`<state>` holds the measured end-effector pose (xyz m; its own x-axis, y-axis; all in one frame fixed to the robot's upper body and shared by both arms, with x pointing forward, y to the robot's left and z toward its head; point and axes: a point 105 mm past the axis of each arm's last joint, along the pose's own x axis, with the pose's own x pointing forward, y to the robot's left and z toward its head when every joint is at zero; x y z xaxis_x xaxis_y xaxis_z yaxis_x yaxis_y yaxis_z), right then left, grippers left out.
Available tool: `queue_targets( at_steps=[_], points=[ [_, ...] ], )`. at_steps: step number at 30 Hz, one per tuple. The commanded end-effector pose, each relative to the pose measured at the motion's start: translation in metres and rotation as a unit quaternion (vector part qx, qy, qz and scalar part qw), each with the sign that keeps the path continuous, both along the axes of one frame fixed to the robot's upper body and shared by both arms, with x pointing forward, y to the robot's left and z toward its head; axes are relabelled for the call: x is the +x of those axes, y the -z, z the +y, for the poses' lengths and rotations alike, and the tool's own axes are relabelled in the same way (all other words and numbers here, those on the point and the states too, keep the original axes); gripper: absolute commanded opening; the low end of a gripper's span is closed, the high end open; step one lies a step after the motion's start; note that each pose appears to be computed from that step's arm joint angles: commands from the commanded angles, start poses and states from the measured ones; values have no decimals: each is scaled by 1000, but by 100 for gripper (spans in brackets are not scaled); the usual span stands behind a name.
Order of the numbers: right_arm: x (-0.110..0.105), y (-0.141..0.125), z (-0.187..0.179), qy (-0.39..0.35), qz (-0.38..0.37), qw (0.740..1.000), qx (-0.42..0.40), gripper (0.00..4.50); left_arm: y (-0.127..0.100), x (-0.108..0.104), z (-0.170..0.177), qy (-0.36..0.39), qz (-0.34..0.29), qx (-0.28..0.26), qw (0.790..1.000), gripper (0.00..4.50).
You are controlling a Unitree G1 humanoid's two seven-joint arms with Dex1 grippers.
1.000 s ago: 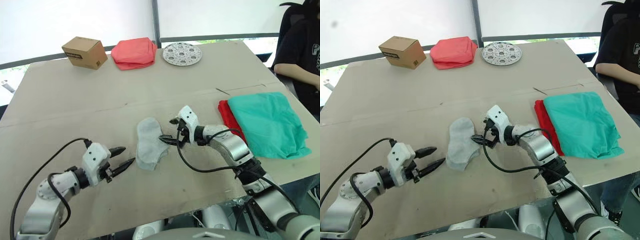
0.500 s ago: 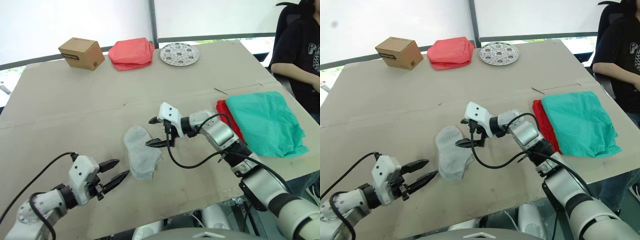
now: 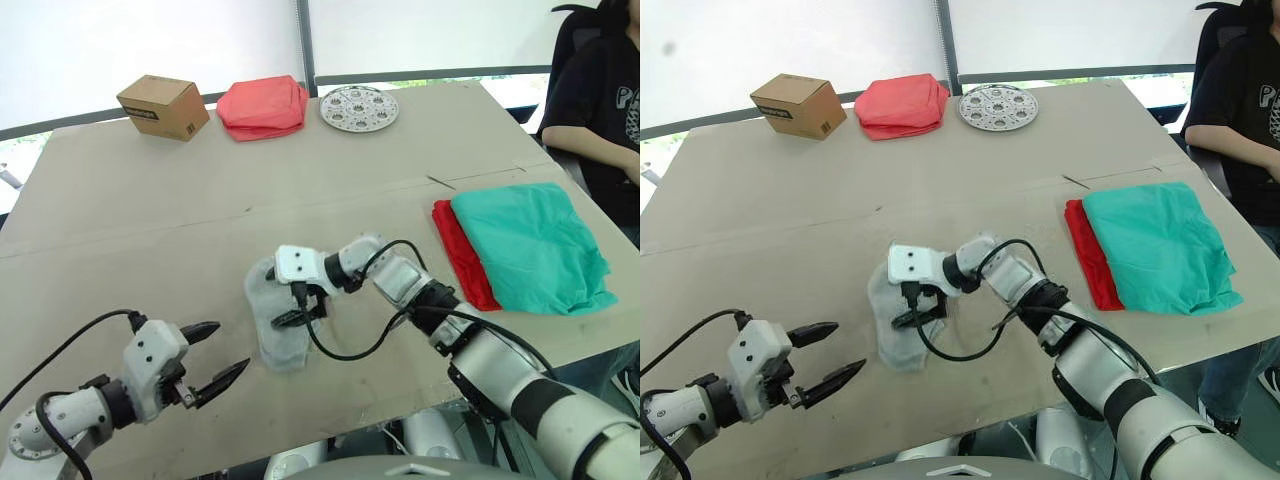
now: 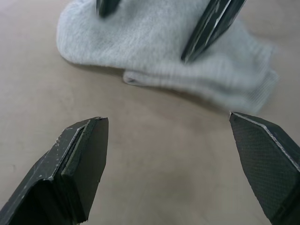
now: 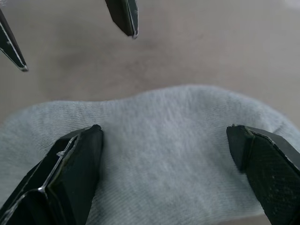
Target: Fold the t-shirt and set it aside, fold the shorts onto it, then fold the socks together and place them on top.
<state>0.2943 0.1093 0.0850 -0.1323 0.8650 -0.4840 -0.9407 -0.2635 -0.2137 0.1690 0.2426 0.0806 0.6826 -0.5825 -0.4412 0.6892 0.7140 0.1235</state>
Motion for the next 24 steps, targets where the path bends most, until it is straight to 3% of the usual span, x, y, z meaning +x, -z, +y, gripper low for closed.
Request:
queue_targets(
  at_steps=[1, 6, 7, 9, 12, 14, 17, 19, 24],
  points=[
    [14, 18, -10, 20, -6, 998, -62, 450, -12, -3, -1, 17, -17, 9, 1000, 439],
    [11, 30, -24, 2, 45, 992, -121, 450, -14, -5, 1, 17, -21, 14, 1000, 439],
    [8, 32, -27, -4, 63, 989, -133, 410, -14, -4, 1, 16, -23, 14, 999, 450],
    [6, 36, -33, -8, 87, 984, -152, 375, -15, -2, 0, 13, -30, 13, 999, 450],
    [8, 38, -39, -6, 94, 982, -166, 264, -14, 1, -4, 12, -35, 9, 999, 450],
    [9, 37, -43, -9, 96, 981, -170, 154, -12, 1, -5, 11, -37, 9, 999, 450],
    [12, 33, -48, -10, 94, 982, -164, 41, -11, 4, -5, 6, -45, 8, 999, 450],
    [16, 17, -50, -3, 102, 987, -126, 4, -12, 8, -6, 1, -53, 1, 999, 450],
    [5, -57, -59, 32, 244, 968, 52, 4, -16, 21, -9, -6, -66, -31, 997, 450]
  ],
)
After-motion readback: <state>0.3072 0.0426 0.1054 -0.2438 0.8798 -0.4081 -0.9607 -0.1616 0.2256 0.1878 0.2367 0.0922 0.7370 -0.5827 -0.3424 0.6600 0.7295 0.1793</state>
